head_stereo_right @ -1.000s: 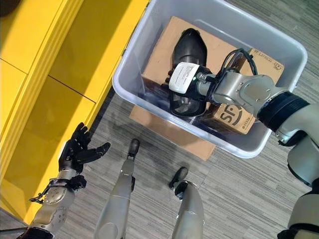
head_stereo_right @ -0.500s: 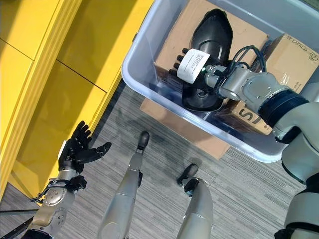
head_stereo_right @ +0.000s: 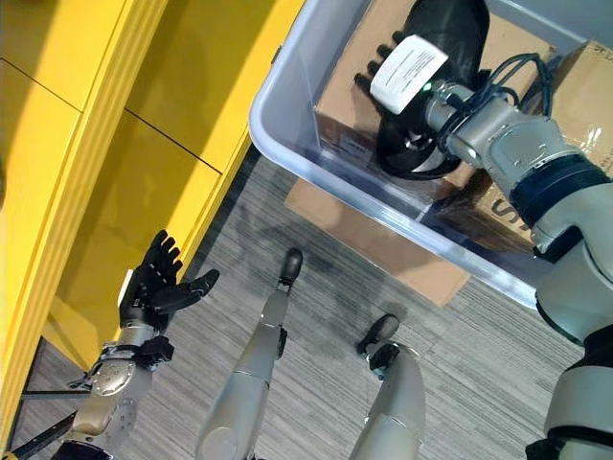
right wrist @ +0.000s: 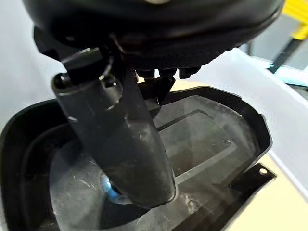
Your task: Move parts from the plastic box to the shelf.
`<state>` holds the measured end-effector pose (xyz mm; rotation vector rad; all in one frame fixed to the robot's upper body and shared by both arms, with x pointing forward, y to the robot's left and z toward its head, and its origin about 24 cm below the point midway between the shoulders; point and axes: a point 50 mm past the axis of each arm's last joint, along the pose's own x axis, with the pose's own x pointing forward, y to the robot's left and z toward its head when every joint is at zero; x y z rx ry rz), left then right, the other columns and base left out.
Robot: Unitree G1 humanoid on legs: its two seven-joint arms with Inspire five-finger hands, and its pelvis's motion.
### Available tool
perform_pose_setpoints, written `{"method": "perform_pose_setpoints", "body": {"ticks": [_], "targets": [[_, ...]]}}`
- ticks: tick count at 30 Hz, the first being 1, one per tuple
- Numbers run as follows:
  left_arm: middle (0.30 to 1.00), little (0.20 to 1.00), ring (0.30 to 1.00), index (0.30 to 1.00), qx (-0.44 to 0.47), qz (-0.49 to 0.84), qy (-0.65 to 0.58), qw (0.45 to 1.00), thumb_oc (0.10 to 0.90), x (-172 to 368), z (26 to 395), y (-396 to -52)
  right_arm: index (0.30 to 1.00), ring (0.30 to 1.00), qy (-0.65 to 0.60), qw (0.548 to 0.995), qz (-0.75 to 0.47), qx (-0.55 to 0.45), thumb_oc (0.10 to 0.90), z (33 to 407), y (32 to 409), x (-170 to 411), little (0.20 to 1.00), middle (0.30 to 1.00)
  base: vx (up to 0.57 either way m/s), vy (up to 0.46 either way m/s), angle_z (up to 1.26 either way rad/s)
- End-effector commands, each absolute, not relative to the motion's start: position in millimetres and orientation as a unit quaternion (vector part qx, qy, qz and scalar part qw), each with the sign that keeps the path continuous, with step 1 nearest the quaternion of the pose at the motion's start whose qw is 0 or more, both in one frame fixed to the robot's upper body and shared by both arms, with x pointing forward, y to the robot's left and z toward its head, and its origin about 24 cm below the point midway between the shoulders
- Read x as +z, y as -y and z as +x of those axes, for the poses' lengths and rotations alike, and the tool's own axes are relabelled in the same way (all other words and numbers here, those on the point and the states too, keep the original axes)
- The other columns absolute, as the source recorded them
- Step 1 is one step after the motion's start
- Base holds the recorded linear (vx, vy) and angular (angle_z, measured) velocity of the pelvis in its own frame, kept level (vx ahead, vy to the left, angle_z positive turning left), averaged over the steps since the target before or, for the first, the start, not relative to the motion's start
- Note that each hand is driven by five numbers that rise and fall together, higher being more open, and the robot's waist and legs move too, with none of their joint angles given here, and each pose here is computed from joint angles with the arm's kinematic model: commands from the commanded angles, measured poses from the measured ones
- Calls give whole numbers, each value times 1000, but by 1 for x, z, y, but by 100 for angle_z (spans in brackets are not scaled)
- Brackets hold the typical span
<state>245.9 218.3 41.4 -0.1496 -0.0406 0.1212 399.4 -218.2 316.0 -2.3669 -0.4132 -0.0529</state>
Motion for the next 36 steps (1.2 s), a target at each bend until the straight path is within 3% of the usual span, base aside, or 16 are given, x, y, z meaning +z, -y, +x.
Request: {"method": "perform_pose_setpoints", "body": {"ticks": [1,13,18,25,29,36], "targets": [[1000,1000,1000,1000,52,-82,137,986,900,86,255,-217,1000,1000,218,404,-866,-196,900,376,226,410,1000,1000,-2,44,3],[1000,1000,1000,1000,51,-86,140,985,900,88,256,-214,1000,1000,259,542,-751,-276,900,371,232,429,1000,1000,-3,30,0],[1000,1000,1000,1000,59,-89,137,985,900,86,256,-215,1000,1000,299,566,-721,-264,900,372,212,433,1000,1000,-6,20,0],[1000,1000,1000,1000,67,-92,134,984,900,84,256,-219,1000,1000,379,530,-729,-210,900,361,168,447,1000,1000,-28,10,0],[1000,1000,1000,1000,80,-91,127,984,900,82,254,-224,1000,1000,437,460,-757,-157,900,341,142,447,1000,1000,-48,8,-1],[1000,1000,1000,1000,89,-85,120,985,900,79,251,-228,1000,1000,474,423,-763,-117,900,321,132,442,1000,1000,-16,5,-9]]}}
